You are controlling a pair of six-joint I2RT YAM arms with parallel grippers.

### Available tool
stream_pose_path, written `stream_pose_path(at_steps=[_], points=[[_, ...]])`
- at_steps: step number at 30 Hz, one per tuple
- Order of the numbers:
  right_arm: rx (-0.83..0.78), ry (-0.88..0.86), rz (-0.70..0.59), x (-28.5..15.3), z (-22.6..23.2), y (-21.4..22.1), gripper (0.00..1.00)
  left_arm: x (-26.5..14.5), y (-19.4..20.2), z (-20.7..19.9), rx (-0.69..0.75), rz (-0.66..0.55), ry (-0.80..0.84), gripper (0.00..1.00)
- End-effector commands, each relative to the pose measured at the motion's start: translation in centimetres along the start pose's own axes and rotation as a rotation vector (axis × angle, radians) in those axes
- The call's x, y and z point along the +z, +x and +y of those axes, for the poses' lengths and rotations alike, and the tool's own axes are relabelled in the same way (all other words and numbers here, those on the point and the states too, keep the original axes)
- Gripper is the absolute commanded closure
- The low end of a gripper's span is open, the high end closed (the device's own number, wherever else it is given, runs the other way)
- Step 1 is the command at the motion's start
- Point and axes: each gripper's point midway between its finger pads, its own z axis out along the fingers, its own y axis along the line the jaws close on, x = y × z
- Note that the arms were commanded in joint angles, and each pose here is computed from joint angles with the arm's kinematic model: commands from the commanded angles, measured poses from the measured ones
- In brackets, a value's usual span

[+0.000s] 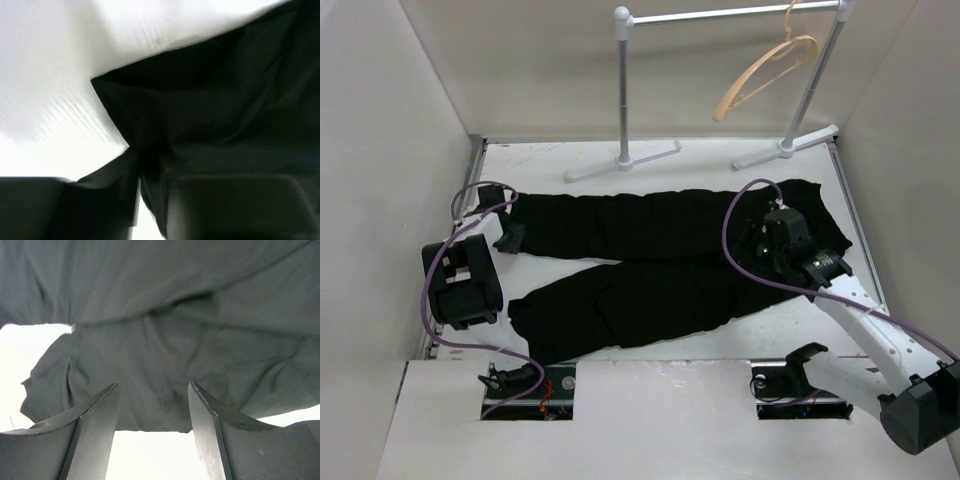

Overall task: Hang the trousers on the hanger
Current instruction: Flatten out the trousers at the center of the board.

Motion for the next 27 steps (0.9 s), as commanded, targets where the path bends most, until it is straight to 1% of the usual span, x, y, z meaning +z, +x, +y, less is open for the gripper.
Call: stream_pose_path(at_steps=[1, 4, 7, 9, 13, 17, 19, 21, 23, 25, 27], points=[[0.04, -0.043, -0.122, -0.2, 0.5, -4.1, 0.37, -0.3, -3.3, -0.4, -0.07, -0.085, 0.015, 0.9], [0.126, 0.011, -0.213, 0.9, -1.3, -8.3, 0.36, -1.0, -5.9, 0.8, -0.146, -0.13, 0.009, 0.93], [0.193, 0.07, -0.293, 2.3, -3.2, -13.1, 0.37, -1.7, -8.4, 1.9, -0.195, -0.179, -0.02, 0.93], [0.23, 0.149, -0.356, 3.1, -5.5, -16.6, 0.37, -1.8, -9.5, 2.2, -0.201, -0.199, -0.047, 0.91], [0.298, 0.296, -0.499, 3.0, -10.4, -23.9, 0.37, -1.8, -9.3, 0.7, -0.176, -0.154, -0.014, 0.7], [0.337, 0.398, -0.532, 4.2, -14.6, -27.8, 0.36, -6.0, -9.4, -2.6, -0.138, -0.24, 0.11, 0.52], [0.343, 0.423, -0.511, 5.4, -15.8, -28.5, 0.36, -8.0, -7.8, -3.9, -0.088, -0.262, 0.152, 0.5], [0.341, 0.448, -0.482, 7.0, -17.1, -28.8, 0.36, -9.1, -4.6, -4.4, -0.019, -0.235, 0.179, 0.5], [0.337, 0.47, -0.446, 8.7, -18.3, -28.8, 0.37, -9.2, -1.2, -3.5, 0.044, -0.192, 0.174, 0.49], [0.323, 0.469, -0.395, 10.4, -18.9, -28.7, 0.39, -8.8, 1.3, -2.2, 0.087, -0.152, 0.16, 0.49], [0.307, 0.455, -0.368, 11.5, -18.9, -28.9, 0.39, -8.0, 2.8, -0.2, 0.107, -0.126, 0.133, 0.48]])
